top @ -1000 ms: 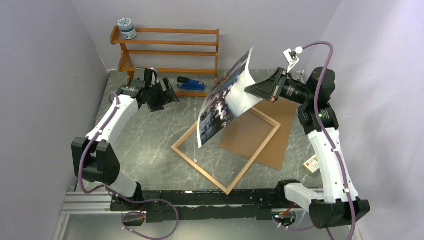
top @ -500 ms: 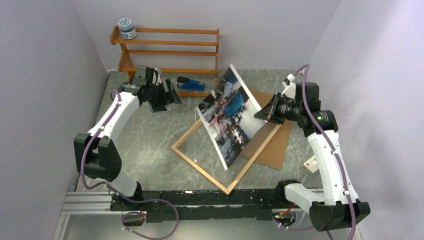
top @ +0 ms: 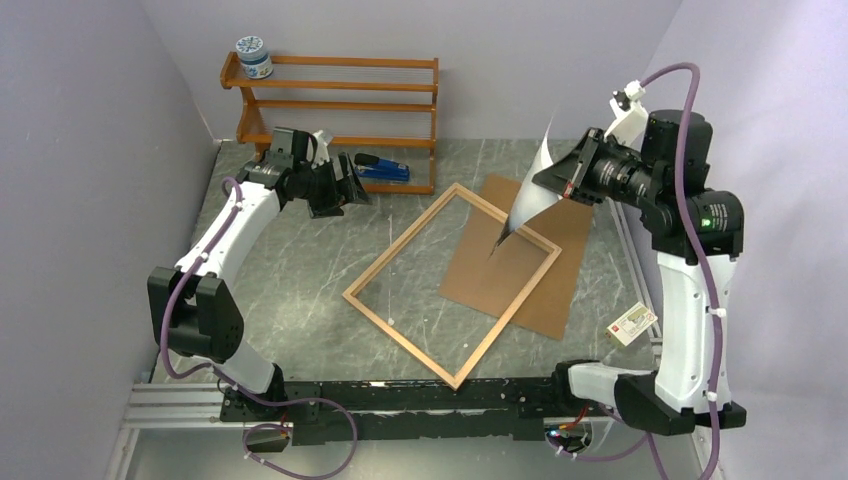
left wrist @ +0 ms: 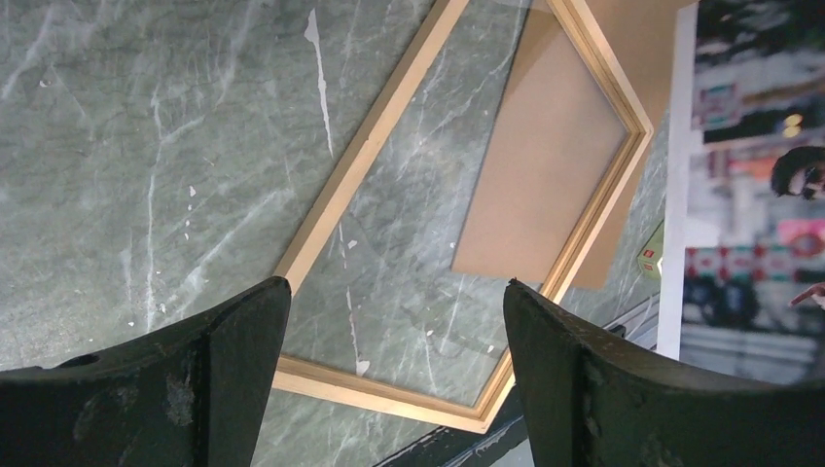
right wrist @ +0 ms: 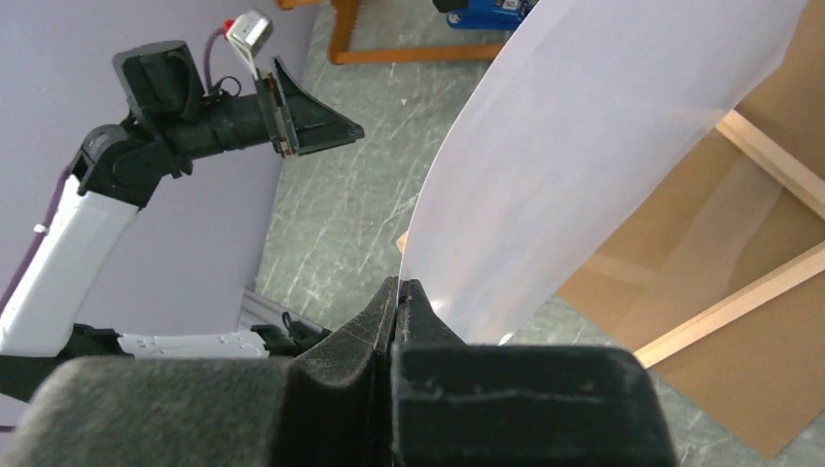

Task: Put the photo into the frame
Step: Turn over the photo from the photo frame.

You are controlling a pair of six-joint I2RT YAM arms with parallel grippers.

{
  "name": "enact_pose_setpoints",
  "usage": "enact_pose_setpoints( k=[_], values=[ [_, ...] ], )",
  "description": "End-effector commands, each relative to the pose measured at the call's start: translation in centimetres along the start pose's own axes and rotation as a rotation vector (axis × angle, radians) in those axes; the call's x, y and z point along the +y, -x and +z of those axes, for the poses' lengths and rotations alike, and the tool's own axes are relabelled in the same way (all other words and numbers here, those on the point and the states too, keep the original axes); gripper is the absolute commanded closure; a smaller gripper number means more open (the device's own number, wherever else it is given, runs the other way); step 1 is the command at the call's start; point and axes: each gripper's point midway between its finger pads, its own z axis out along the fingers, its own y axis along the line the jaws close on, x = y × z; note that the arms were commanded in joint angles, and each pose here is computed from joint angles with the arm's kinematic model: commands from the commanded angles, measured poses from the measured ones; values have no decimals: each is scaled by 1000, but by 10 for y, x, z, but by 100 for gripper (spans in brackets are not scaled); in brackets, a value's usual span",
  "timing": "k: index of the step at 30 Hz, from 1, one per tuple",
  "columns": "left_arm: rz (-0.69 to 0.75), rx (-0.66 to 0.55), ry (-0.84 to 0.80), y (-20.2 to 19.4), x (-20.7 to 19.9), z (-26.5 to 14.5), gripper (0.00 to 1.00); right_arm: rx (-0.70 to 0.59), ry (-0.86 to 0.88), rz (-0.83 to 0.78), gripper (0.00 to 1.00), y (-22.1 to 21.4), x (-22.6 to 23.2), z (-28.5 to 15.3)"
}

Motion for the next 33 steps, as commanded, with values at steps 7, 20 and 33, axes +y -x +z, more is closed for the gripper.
enact_pose_setpoints(
  k=[7, 20, 33],
  values=[
    [11, -51, 0, 9, -9, -16, 14, 253, -28, 60, 100, -41, -12, 43],
    [-27, -70, 101, 11, 5, -29, 12, 472, -172, 151, 100, -126, -13, 185],
    [-279, 179, -168, 7, -19, 20, 9, 618, -67, -29, 96, -205, 27, 250]
  ],
)
